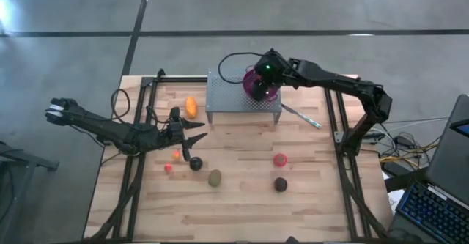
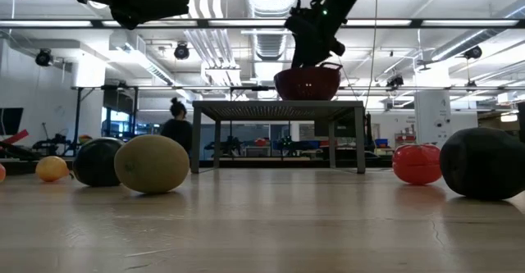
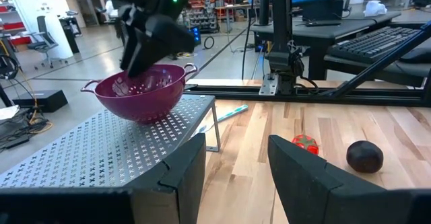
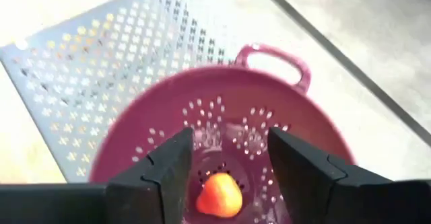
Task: Pick & Place Fruit
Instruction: Put the tomato into the purple strainer bowl on the shelf
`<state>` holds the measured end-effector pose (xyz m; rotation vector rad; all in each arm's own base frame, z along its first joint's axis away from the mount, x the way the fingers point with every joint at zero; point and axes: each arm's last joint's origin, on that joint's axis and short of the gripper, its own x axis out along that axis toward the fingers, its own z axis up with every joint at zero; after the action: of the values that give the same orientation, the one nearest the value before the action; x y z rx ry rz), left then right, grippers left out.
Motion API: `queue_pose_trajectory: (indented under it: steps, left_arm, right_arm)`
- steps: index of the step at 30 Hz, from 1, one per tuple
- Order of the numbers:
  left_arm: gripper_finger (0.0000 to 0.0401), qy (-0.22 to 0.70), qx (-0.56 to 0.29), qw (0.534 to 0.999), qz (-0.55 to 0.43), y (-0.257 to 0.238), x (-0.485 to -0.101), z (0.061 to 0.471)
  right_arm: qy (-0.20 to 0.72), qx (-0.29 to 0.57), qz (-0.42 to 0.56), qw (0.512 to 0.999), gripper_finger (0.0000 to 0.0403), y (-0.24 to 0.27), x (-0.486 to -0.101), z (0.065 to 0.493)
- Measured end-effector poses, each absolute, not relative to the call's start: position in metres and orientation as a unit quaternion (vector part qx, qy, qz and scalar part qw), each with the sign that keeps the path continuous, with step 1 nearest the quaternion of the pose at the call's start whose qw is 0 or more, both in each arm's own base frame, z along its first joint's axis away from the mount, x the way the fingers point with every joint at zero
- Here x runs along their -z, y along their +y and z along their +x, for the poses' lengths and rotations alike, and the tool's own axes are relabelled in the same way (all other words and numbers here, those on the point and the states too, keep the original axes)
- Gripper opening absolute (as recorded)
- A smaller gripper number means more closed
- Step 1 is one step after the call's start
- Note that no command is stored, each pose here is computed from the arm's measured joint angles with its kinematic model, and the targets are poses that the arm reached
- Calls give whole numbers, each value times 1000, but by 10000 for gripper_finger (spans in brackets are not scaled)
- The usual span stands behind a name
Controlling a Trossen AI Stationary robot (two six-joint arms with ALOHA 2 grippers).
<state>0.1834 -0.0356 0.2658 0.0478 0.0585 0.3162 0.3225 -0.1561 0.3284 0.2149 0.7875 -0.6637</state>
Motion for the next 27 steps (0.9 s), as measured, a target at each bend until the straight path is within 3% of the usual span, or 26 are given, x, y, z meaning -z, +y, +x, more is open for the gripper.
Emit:
queue_pose_trajectory:
  steps: [12, 27]
  left_arm:
    - [168, 29, -157, 987, 24, -36, -266, 183]
    - [168, 29, -157, 987, 24, -36, -266, 183]
  right_arm:
    - [431, 301, 100, 845, 115, -138, -355, 303]
    - [428, 210, 54, 877, 37, -65, -381, 291]
